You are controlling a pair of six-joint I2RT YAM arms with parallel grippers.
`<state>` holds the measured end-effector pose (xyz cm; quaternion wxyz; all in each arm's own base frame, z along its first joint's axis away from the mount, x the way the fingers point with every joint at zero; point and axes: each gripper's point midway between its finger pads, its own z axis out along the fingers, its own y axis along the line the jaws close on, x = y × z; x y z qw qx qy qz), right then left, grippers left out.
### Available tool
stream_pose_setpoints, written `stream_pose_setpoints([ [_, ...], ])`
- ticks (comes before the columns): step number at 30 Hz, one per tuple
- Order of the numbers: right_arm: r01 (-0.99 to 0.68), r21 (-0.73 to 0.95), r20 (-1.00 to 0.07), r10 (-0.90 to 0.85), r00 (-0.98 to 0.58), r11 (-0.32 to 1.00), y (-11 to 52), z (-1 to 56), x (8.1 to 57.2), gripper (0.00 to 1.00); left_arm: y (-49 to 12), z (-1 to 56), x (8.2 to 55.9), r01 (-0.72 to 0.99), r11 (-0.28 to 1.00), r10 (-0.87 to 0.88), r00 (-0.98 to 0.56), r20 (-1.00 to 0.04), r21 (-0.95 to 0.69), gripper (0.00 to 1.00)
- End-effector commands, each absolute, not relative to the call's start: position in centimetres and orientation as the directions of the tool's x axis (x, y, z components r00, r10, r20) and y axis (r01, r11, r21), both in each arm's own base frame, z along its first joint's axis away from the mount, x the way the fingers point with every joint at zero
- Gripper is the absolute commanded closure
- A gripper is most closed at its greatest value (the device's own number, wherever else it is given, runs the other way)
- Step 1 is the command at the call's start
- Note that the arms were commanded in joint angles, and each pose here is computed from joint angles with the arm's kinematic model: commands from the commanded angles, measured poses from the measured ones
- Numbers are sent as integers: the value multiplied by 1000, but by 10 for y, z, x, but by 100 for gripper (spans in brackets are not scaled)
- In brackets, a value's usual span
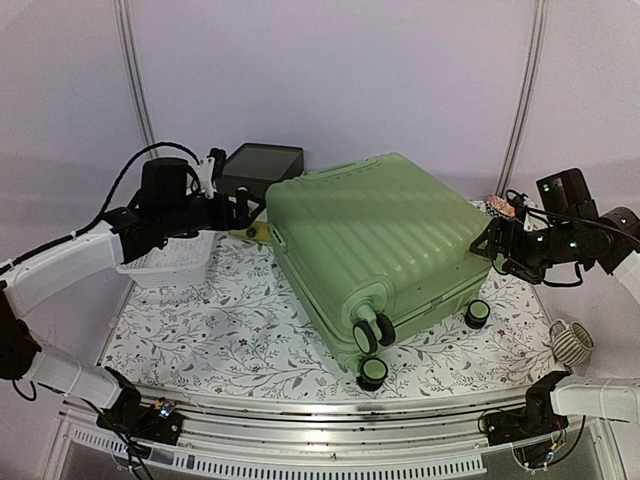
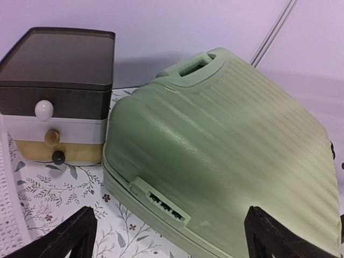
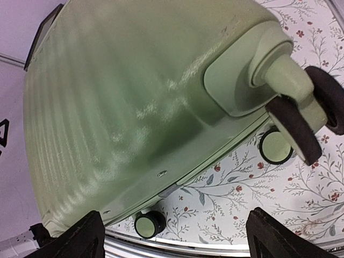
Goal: Open, take out, and arrange the luggage
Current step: Rotate the luggage at the center of the board.
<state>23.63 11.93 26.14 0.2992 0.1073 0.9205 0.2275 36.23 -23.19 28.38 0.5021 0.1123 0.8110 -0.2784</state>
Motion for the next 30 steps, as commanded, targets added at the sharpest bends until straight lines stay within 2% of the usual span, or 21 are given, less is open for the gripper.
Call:
stream_pose_setpoints([
  [1, 47, 573, -433, 352, -830, 818, 134, 263, 221, 7, -220, 305, 385, 498, 804, -118, -402, -908, -325, 2],
  [7, 102, 618, -382, 411, -828, 780, 132, 253, 209, 8, -206, 305, 416, 518, 783, -147, -384, -911, -345, 2],
  [12, 127, 622, -348, 418, -839, 773, 132, 233, 204, 8, -218, 303, 435, 581, 733, -144, -377, -915, -355, 2],
  [17, 80, 633, -385, 403, -830, 770, 139, 220, 217, 10, -236, 292, 458, 626, 691, -137, -378, -916, -362, 2],
  [24, 167, 544, -388, 423, -819, 822, 127, 185, 233, 13, -255, 284, 474, 682, 622, -146, -381, -913, -384, 2],
  [30, 300, 475, -415, 511, -753, 827, 82, 174, 262, 14, -254, 281, 470, 680, 615, -155, -392, -907, -399, 2],
])
